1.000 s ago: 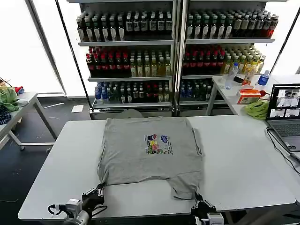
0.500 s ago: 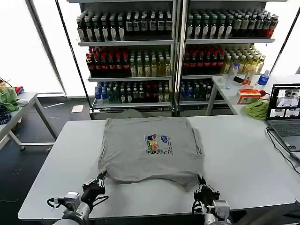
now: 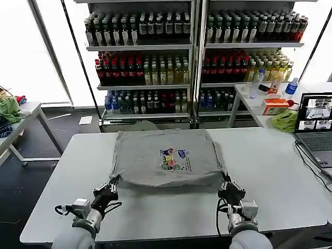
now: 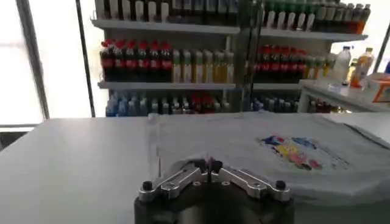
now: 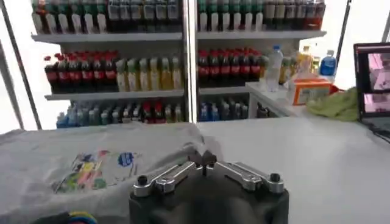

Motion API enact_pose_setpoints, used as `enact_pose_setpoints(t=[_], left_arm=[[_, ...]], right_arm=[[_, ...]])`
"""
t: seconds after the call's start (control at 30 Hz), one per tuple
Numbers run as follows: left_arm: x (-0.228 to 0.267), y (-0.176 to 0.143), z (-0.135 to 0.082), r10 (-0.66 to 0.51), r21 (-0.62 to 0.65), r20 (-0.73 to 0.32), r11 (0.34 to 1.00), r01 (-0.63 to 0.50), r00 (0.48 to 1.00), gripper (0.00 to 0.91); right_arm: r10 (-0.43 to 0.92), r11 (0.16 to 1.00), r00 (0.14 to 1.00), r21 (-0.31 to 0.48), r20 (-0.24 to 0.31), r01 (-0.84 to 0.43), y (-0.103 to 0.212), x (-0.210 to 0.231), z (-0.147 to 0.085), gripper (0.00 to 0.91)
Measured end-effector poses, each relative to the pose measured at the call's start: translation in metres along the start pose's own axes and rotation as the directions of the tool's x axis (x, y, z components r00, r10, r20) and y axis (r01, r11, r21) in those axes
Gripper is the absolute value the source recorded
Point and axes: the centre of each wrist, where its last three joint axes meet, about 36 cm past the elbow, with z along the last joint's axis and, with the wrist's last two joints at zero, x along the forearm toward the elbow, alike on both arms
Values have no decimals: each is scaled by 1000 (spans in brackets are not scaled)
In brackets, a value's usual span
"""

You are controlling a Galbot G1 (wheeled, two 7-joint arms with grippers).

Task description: Fold and organize the clothes.

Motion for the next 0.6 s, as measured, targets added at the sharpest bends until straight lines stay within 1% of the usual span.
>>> enact_pose_setpoints(t=[0.27, 0.6], left_arm=[[-24, 10, -6, -12, 1, 27, 1000, 12, 1000, 0], [-55, 19, -14, -28, 9, 36, 1000, 27, 999, 0]], right_arm=[[-15, 1000, 999, 10, 30, 14, 6, -43, -14, 0], [-34, 999, 999, 44, 40, 32, 13, -96, -34, 0]])
